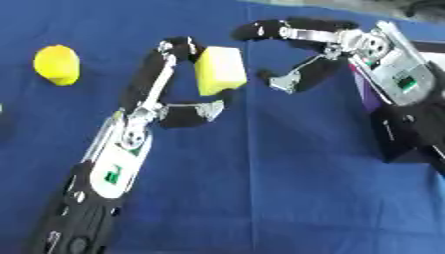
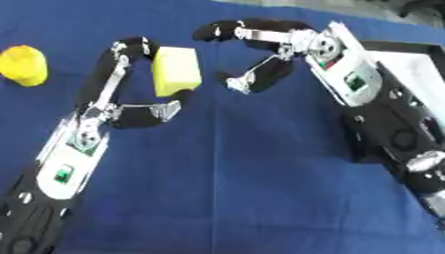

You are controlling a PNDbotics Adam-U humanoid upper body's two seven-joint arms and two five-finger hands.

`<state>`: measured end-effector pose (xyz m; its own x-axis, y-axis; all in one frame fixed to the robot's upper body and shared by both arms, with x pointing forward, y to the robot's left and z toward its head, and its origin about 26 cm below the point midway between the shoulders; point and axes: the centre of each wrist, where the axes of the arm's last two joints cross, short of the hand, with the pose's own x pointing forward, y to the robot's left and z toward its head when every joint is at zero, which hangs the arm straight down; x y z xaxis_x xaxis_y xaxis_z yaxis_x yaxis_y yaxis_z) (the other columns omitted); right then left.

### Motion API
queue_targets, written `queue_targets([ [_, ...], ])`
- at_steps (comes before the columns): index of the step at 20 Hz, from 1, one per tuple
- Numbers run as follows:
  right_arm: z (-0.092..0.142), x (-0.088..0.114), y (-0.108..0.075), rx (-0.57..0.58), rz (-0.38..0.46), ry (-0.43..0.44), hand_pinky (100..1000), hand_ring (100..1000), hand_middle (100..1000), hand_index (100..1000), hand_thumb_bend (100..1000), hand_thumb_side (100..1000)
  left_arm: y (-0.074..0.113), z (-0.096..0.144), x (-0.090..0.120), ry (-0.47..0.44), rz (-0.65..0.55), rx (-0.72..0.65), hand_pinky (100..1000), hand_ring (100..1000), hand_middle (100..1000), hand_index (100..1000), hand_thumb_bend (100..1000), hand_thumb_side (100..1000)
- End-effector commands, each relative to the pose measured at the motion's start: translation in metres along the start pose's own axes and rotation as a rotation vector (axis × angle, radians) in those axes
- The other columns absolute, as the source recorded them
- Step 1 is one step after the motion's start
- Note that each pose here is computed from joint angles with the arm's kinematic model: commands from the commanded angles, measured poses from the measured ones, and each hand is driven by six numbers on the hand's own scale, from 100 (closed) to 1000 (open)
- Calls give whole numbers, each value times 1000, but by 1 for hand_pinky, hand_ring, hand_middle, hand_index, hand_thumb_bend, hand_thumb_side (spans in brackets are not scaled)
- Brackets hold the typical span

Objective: Pick up the objects with one hand, pass them to the other hand, and then place them into the box on the other side of the table.

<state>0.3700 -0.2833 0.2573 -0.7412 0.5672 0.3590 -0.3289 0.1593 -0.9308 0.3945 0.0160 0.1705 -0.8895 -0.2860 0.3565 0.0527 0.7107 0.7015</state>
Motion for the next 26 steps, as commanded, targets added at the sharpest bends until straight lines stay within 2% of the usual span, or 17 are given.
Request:
queue_targets([
  [1,4,7,-11,15,5,3,1000,1000,1000,1000,100,328,1,-9,10,-38,-2,20,769,547,520,453,100,242],
  [3,4,10,-12,32,-9,-10,1000,1000,1000,1000,100,338,0,-9,10,-35,-2,22,770,547,519,453,100,248],
  [5,3,14,-12,49,-18,-22,1000,1000,1000,1000,100,305,-1,-9,10,-35,-1,23,769,546,518,453,100,262],
  [13,3,19,-12,84,-42,-41,1000,1000,1000,1000,100,386,-3,-9,10,-28,8,34,769,543,516,452,100,283],
  [20,4,15,-12,61,-43,-47,1000,1000,1000,1000,100,441,-6,-10,12,-26,15,29,766,539,512,448,100,276],
  [22,4,14,-11,55,-38,-50,1000,1000,1000,1000,100,415,-7,-9,12,-26,17,24,766,538,511,447,100,276],
  [23,4,14,-12,50,-34,-52,1000,1000,1000,1000,100,321,-7,-9,12,-26,19,24,765,537,510,447,100,282],
  [24,5,14,-12,42,-29,-56,1000,1000,1000,1000,100,265,-7,-9,12,-24,21,24,765,536,510,446,100,285],
  [25,5,14,-12,32,-23,-63,1000,1000,1000,1000,100,220,-7,-9,12,-23,24,24,764,535,509,446,100,291],
  [26,5,14,-13,24,-16,-69,1000,1000,1000,1000,100,212,-8,-9,12,-21,28,24,764,535,509,446,100,291],
])
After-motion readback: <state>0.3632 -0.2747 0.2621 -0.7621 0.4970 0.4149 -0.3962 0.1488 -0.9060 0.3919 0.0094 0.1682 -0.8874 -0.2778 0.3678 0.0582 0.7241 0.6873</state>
